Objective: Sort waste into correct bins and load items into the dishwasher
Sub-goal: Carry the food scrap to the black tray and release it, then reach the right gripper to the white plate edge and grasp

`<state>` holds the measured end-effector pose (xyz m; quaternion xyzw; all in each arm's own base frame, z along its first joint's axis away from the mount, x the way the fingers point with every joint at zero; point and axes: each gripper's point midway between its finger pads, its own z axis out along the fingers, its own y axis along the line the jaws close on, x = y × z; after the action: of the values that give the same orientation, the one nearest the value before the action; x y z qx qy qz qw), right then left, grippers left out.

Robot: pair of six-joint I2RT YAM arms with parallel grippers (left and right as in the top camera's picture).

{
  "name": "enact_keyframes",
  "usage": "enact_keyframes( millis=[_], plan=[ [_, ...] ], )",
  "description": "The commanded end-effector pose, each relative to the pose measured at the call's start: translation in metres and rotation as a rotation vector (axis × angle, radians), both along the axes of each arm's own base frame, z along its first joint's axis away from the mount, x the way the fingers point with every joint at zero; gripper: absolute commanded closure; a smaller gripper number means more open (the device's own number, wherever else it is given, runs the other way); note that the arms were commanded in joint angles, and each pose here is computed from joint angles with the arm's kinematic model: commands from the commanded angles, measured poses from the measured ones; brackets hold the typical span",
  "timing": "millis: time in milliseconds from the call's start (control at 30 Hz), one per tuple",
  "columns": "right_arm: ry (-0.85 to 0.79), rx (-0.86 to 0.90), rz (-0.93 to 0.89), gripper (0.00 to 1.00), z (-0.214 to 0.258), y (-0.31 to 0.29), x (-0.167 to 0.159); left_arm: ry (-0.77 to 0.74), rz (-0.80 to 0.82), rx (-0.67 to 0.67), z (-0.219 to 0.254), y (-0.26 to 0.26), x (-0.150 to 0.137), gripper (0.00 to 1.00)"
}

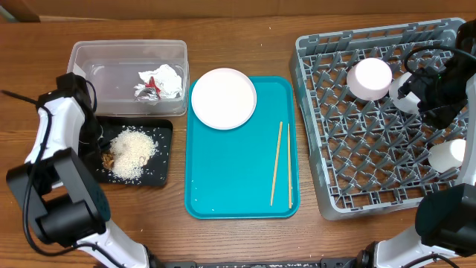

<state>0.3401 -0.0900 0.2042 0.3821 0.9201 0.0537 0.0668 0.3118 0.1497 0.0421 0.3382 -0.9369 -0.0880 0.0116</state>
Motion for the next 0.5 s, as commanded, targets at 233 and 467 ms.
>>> enact_keyframes(
  millis=[233, 467],
  plan=[
    [-0.034, -0.006, 0.011, 0.25, 0.0103, 0.003, 0.0, 0.041, 0.012, -0.017, -0.015, -0.0013, -0.0046, 0.7],
    [-0.034, -0.005, 0.011, 0.25, 0.0103, 0.003, -0.0001, 0.038, 0.012, -0.028, -0.0118, -0.0031, -0.0039, 0.62]
  ],
)
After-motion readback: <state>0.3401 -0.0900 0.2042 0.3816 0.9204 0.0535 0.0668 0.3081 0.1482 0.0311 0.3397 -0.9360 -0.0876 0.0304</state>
